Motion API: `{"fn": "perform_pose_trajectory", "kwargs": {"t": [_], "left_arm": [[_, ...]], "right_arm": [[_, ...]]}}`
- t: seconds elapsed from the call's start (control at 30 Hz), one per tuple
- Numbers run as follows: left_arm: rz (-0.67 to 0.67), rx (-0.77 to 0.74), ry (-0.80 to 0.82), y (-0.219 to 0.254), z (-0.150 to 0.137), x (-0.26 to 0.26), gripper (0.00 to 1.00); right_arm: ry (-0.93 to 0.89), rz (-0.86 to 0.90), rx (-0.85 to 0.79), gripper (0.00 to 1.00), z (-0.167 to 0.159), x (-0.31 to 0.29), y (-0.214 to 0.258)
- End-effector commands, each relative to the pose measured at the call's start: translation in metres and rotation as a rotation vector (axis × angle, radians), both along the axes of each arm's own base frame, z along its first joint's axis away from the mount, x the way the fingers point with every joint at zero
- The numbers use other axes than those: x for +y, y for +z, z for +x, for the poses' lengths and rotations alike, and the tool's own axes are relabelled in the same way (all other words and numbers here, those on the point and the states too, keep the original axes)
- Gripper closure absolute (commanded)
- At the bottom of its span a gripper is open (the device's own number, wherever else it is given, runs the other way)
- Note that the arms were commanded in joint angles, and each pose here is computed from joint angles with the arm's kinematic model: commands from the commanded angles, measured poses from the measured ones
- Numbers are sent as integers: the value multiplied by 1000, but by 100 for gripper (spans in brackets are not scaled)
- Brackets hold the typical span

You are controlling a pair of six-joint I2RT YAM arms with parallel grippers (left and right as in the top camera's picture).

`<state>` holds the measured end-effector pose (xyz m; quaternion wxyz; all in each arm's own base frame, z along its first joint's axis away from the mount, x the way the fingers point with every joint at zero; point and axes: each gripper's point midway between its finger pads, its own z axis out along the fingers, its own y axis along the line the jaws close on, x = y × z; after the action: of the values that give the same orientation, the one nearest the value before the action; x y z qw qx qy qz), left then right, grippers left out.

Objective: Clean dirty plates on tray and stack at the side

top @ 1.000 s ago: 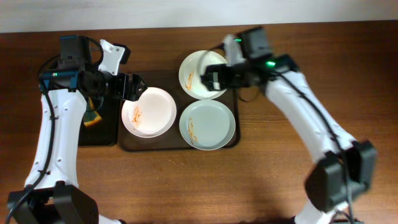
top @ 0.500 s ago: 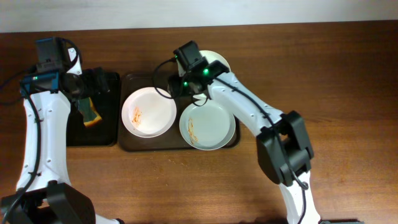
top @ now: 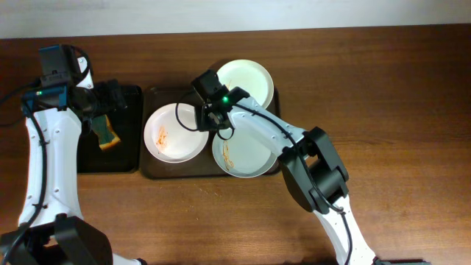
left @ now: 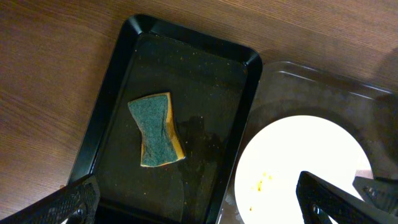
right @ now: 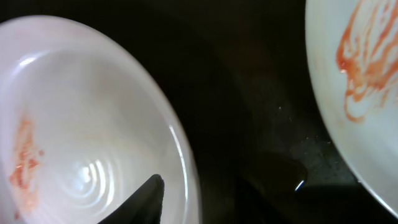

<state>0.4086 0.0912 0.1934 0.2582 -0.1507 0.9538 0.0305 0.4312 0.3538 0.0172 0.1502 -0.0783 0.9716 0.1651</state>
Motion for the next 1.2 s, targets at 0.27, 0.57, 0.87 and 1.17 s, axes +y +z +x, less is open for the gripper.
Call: {"fn": "perform_pose_trajectory", "kwargs": {"t": [0.27, 0.57, 0.87, 1.17], "left_arm": [[-4, 31, 24, -10, -5, 4, 1], [-70, 177, 122, -66, -23, 1, 2], [19, 209, 249, -105, -8, 28, 20], [60, 205, 344, -112, -9, 54, 28]], "right_arm": [[-44, 16, 82, 83, -12, 9, -21], [-59, 10, 100, 96, -14, 6, -23], [-59, 5, 105, 96, -15, 5, -24], [-59, 5, 104, 96, -15, 6, -24]]}}
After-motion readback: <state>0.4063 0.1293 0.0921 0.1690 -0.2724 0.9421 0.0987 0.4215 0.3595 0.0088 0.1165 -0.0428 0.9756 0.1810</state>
